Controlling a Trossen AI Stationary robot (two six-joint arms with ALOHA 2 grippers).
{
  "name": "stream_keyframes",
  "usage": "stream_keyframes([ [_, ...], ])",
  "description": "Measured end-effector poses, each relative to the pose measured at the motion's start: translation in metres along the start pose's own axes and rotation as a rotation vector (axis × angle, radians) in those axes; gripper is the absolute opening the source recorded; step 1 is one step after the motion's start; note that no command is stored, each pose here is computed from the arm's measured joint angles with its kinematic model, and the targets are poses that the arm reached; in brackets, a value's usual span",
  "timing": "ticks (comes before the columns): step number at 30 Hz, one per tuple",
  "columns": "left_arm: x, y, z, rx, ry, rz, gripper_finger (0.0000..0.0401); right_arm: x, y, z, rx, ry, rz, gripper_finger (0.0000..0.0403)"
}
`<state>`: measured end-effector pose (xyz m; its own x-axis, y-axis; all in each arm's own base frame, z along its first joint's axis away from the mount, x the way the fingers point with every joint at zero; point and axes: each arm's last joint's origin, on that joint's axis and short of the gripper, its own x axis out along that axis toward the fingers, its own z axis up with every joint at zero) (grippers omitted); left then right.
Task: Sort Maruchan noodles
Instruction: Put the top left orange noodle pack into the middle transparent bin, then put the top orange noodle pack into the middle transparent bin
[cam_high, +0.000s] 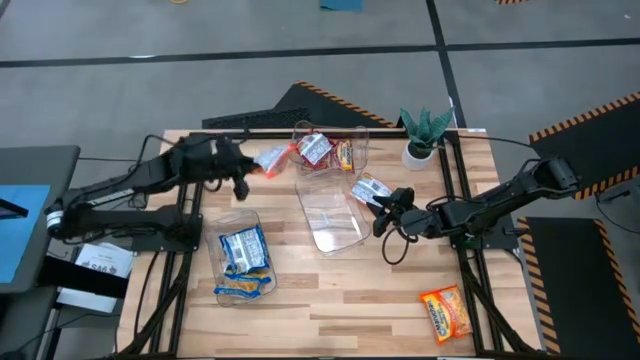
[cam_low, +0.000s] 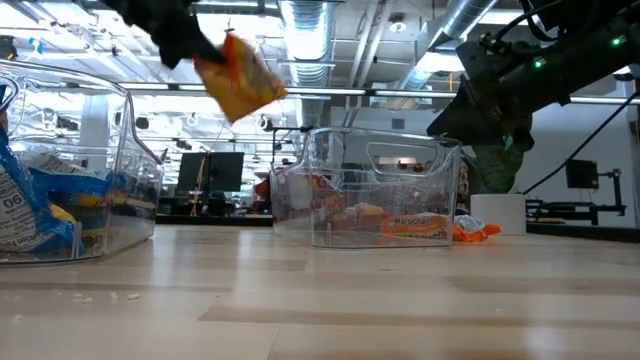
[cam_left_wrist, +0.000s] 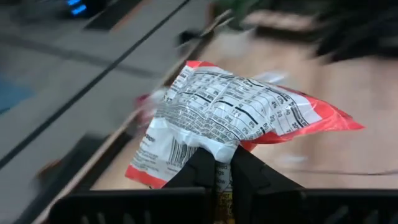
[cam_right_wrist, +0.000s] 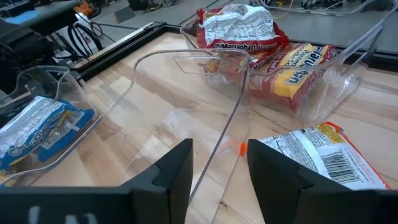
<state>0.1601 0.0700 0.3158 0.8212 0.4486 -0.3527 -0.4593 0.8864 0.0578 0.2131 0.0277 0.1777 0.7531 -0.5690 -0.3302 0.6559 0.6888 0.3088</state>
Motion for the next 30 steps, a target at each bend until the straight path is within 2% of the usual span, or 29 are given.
stream_keyframes([
  [4,-0.004,-0.026,0.006,0.01,-0.061,-0.161,0.0001,0.0,0.0,0.0,0.003,-0.002,0.002,0.0175],
  [9,0.02,-0.073,0.006,0.085,-0.082,-0.334,0.0,0.0,0.0,0.0,0.004,-0.003,0.002,0.0175],
  [12,0.044,-0.101,0.0,0.138,-0.084,-0.391,0.0001,0.0,0.0,0.0,0.004,-0.003,0.002,0.0175],
  [15,0.069,-0.118,-0.007,0.184,-0.108,-0.393,0.0016,0.0,0.0,0.0,0.005,-0.004,0.003,0.0175],
  [17,0.084,-0.123,-0.012,0.222,-0.122,-0.349,0.0035,0.0,0.0,0.0,0.005,-0.004,0.003,0.0175],
  [20,0.104,-0.121,-0.014,0.213,-0.099,-0.278,0.0073,0.0,0.0,0.0,0.004,-0.003,0.003,0.0175],
  [25,0.124,-0.114,-0.015,0.165,-0.032,-0.312,0.0151,0.0,0.0,0.0,0.003,-0.003,0.002,0.0175],
  [30,0.109,-0.109,0.008,0.102,0.001,-0.403,0.0209,0.0,0.0,0.0,0.019,0.002,-0.002,0.0175],
])
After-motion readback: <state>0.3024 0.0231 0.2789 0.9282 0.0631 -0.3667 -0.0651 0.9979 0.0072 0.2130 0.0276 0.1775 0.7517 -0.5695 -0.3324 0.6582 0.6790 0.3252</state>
